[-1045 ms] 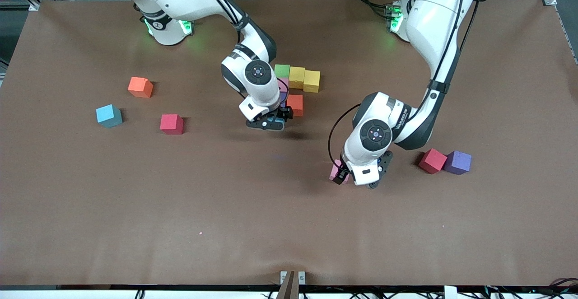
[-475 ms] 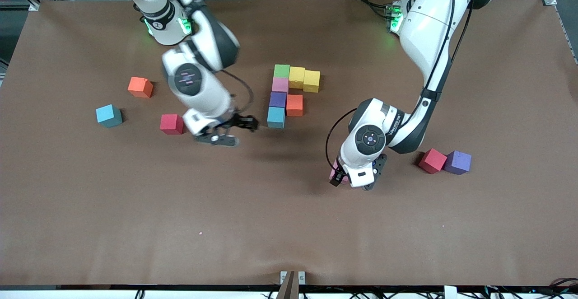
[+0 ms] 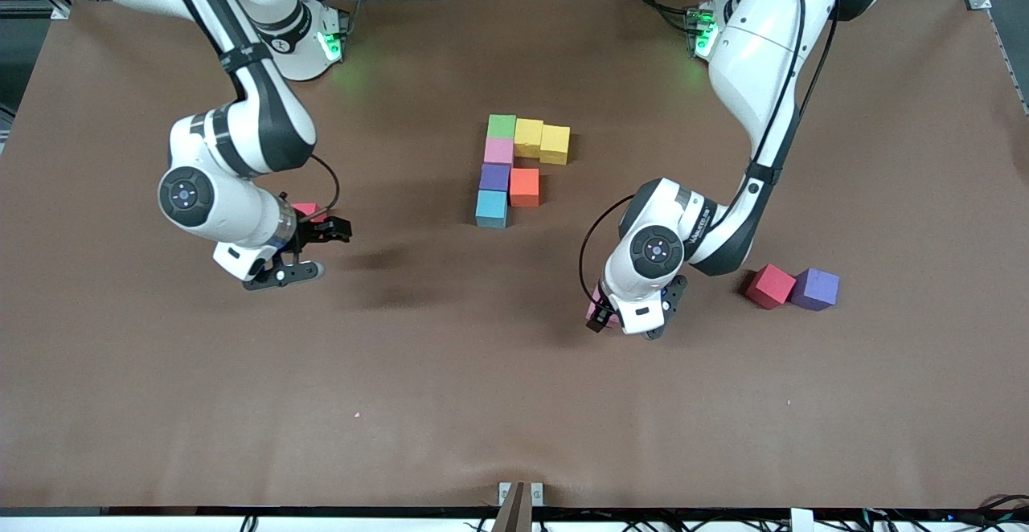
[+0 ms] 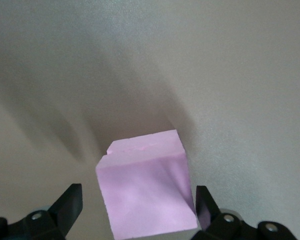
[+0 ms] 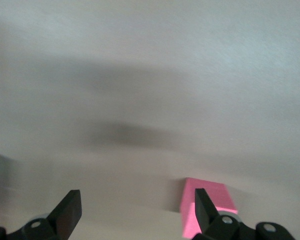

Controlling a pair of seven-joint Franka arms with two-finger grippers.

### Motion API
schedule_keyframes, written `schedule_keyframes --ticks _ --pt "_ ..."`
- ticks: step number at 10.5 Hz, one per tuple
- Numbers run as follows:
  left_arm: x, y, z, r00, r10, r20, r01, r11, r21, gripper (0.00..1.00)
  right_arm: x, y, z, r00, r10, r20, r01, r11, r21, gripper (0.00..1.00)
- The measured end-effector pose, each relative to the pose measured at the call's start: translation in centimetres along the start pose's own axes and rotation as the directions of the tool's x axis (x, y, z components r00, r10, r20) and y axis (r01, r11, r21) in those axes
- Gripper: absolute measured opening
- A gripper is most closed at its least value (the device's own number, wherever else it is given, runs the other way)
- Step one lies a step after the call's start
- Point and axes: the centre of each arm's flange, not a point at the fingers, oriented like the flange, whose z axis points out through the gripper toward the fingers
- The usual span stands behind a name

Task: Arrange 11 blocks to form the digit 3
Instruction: 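Grasp the red cube with the right gripper while the left gripper carries pink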

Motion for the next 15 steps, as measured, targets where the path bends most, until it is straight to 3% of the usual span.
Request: schedule_keyframes --ticks 3,7,9,11,13,15 --pt "0.0 0.0 0.4 1.000 0.000 0.001 0.000 1.000 0.001 1.00 -3.5 5.0 5.1 0.999 0.036 -0.041 -0.036 0.999 -0.005 1.00" --pt "0.0 0.0 0.8 1.000 -0.001 0.001 0.001 1.000 0.005 0.99 -6.8 9.1 6.2 0.997 0.073 -0.027 -0.073 0.997 -0.003 1.00" --pt "0.1 0.0 0.8 1.000 -0.002 0.001 0.002 1.000 0.005 0.87 -8.5 8.9 7.6 0.997 0.071 -0.036 -0.071 0.997 -0.010 1.00" --pt "0.2 0.1 0.5 1.000 -0.023 0.001 0.023 1.000 -0.001 0.63 -9.8 8.9 9.2 0.996 0.075 -0.040 -0.075 0.997 -0.014 1.00" --pt "0.3 0.1 0.1 0.994 -0.105 0.001 0.105 0.994 0.003 0.62 -10.2 9.0 9.6 0.993 0.100 -0.061 -0.100 0.995 -0.005 1.00" --pt "-2.0 -0.5 -1.1 0.980 -0.199 0.001 0.199 0.980 0.018 0.62 -10.3 8.9 9.6 0.992 0.114 -0.059 -0.114 0.993 0.003 1.00"
